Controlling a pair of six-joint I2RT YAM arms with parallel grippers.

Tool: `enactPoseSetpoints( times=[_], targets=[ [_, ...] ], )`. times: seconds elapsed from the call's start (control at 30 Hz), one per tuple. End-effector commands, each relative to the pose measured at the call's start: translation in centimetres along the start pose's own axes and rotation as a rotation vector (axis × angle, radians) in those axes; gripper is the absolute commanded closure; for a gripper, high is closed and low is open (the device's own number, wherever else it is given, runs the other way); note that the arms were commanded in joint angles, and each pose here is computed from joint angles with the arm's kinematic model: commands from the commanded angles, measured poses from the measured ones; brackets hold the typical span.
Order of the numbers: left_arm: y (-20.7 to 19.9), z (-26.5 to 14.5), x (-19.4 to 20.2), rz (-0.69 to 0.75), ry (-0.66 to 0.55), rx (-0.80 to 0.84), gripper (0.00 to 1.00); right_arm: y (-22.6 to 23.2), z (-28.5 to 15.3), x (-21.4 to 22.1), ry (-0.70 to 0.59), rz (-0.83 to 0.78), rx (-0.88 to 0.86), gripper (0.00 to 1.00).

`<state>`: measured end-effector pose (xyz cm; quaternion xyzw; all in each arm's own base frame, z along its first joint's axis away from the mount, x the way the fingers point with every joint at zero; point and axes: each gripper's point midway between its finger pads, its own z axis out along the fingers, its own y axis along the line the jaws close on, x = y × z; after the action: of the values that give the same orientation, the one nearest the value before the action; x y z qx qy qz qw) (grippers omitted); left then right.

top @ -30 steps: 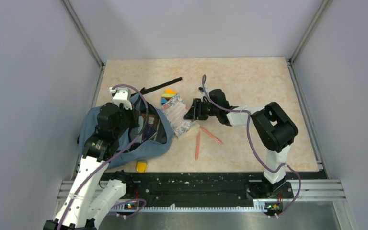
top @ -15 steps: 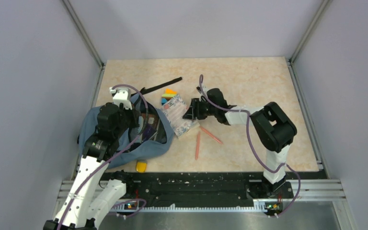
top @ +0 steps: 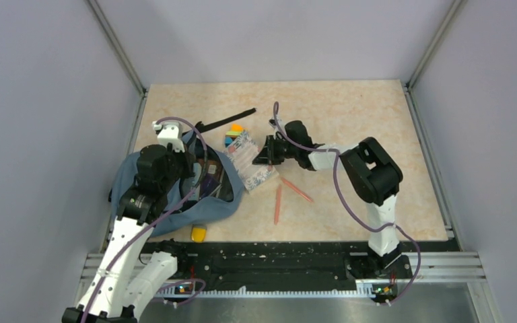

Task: Pack the student bag
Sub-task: Pick up the book from the center of the board.

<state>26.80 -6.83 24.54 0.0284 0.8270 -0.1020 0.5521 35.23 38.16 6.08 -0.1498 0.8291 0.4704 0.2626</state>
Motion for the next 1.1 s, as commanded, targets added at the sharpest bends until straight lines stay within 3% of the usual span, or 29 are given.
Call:
enactPoseSetpoints(
  times=[0.0, 0.4, 0.87, 1.07],
  targets=[
    [-0.2, -0.2, -2.9, -0.003, -0.118, 0.013, 1.00, 3.7, -0.7, -2.8, -0.078, -0.106, -0.071, 1.00],
    [-1.6, -0.7, -2.7, -0.025, -0.119, 0.094, 1.00, 7.1, -7.7, -6.1, -0.221, -0.239, 0.044, 1.00],
    [-1.6, -1.8, -3.4, -0.022, -0.161, 0.096, 1.00, 12.9, -12.9, -6.3, -0.277, -0.295, -0.076, 1.00],
    [-1.7, -1.9, -3.4, -0.023, -0.164, 0.099, 1.00, 16.5, -12.1, -5.6, -0.249, -0.319, -0.150, 1.00]
  ],
)
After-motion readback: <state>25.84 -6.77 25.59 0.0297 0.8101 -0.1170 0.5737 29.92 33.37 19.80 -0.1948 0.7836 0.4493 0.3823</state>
